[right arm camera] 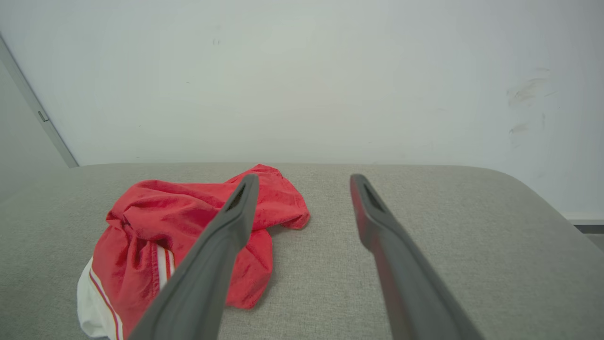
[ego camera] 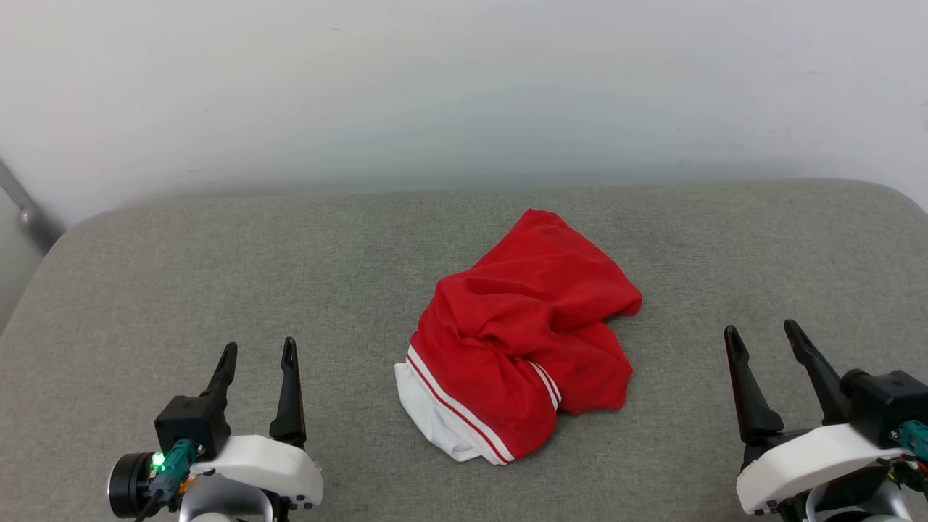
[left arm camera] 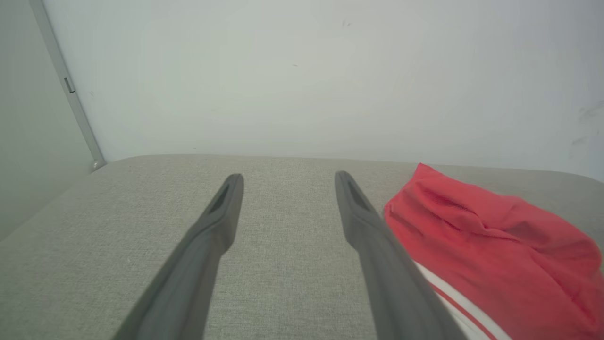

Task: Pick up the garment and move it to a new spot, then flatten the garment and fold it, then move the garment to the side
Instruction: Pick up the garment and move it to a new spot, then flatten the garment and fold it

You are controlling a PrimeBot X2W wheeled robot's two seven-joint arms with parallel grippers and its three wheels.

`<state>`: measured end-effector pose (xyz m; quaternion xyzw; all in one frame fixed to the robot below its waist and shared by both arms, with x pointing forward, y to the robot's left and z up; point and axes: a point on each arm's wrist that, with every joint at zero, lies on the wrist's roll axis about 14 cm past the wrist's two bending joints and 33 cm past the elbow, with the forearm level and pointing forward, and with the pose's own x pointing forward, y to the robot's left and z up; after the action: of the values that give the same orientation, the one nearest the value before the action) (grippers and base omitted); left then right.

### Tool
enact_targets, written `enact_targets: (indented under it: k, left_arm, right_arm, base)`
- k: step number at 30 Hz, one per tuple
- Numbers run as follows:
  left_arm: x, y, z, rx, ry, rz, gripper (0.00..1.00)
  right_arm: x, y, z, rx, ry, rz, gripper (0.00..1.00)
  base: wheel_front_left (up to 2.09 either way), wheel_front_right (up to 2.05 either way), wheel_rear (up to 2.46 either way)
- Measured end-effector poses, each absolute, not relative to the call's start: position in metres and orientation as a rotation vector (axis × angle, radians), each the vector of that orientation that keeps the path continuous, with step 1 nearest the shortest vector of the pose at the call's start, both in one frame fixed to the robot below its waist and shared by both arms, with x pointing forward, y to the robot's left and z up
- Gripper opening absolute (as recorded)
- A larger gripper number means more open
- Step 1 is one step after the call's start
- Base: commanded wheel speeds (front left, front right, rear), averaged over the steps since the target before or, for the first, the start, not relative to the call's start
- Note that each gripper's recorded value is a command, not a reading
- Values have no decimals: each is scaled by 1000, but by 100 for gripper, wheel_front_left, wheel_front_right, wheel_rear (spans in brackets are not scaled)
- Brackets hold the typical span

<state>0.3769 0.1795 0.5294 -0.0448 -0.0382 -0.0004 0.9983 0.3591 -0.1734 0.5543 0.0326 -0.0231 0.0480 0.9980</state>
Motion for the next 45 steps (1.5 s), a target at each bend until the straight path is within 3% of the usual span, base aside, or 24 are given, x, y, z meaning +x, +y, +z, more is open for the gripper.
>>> enact_targets:
  k: [5, 9, 16, 23, 29, 31, 32, 39, 45]
  left_arm:
    - [383, 178, 527, -84, -36, -21, 100]
    - [400, 156, 525, -56, 56, -137, 100]
    - [410, 106, 472, 31, 431, -374, 100]
    - [383, 79, 397, 83, 821, -509, 100]
    - [381, 65, 377, 109, 941, -574, 100]
    - [379, 62, 373, 115, 978, -587, 20]
    - [380, 61, 372, 122, 987, -594, 0]
    - [381, 59, 377, 126, 957, -607, 0]
    - [415, 106, 427, 168, 728, -444, 0]
  right_arm:
    - [362, -173, 553, 66, -43, 97, 100]
    - [366, -173, 551, 65, -38, 97, 100]
    - [375, -180, 545, 64, -25, 76, 100]
    - [378, -195, 529, 77, 12, 29, 100]
    - [380, -205, 519, 83, 31, -4, 100]
    - [379, -208, 516, 86, 36, -13, 100]
    - [380, -209, 516, 86, 35, -17, 100]
    - [380, -213, 516, 89, 28, -28, 100]
    - [382, -207, 522, 93, 11, -9, 100]
  base:
    - [0, 0, 0]
    - [0, 0, 0]
    - [0, 0, 0]
    - [0, 0, 0]
    - [0, 0, 0]
    - [0, 0, 0]
    - [0, 0, 0]
    - [0, 0, 0]
    - [0, 0, 0]
